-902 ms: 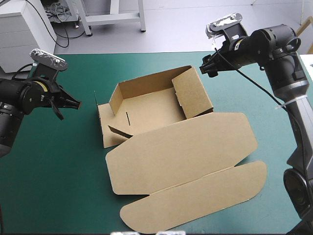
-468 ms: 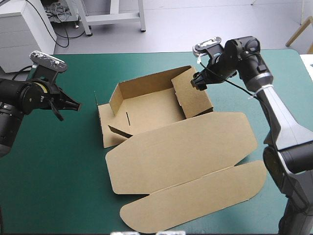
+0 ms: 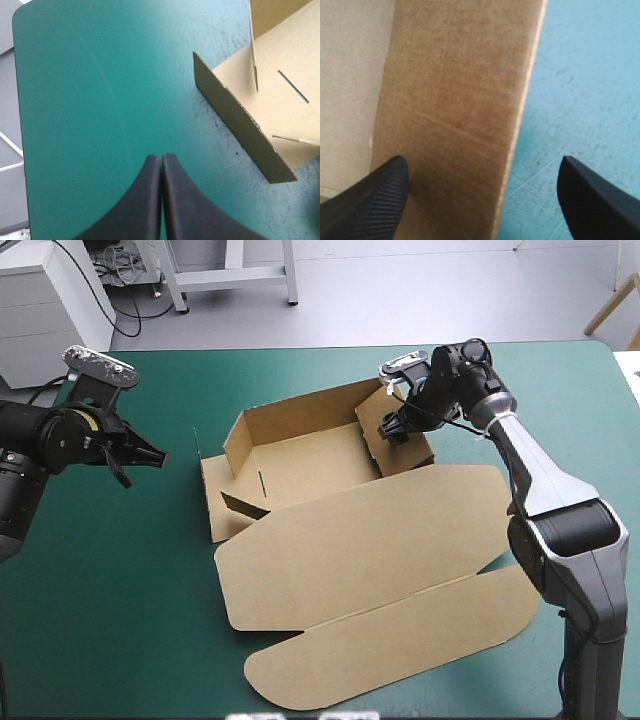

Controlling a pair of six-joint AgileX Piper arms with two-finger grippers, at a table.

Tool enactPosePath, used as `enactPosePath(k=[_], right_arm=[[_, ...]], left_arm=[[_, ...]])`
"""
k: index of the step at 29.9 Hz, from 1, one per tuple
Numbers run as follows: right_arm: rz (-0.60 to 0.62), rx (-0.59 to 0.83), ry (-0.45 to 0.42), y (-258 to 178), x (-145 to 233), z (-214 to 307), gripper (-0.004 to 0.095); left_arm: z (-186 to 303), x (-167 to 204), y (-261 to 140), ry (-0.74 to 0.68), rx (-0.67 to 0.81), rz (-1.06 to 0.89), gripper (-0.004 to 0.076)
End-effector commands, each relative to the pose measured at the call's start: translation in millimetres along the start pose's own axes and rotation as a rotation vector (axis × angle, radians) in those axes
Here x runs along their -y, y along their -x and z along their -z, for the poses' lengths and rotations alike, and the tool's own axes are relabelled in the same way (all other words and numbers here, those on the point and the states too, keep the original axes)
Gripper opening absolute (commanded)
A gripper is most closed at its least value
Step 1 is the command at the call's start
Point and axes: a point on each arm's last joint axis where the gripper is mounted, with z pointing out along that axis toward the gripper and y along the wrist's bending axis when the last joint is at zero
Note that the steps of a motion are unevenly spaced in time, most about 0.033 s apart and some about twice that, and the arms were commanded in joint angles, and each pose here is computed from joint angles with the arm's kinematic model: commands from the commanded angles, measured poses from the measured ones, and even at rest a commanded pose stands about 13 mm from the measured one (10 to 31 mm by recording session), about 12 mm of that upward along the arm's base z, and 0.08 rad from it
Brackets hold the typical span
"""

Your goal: Fold the box

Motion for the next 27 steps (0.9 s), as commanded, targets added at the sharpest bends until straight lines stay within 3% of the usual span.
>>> enactPosePath(k=[1,11,27], right_arm=[[0.012,0.146,-0.024,11,1,34,0.0658],[0.002,0.171,-0.004,13,-1,34,0.0422],[-0.025,0.121,0.044,12,-2,7,0.0377]], left_arm=[[18,-4,4,0.013,0.077,0.023,-0.0010],[18,0,4,-0.027,0.072,0.041,-0.0010],[18,0,3,-0.030,0.067,0.042,-0.0010]])
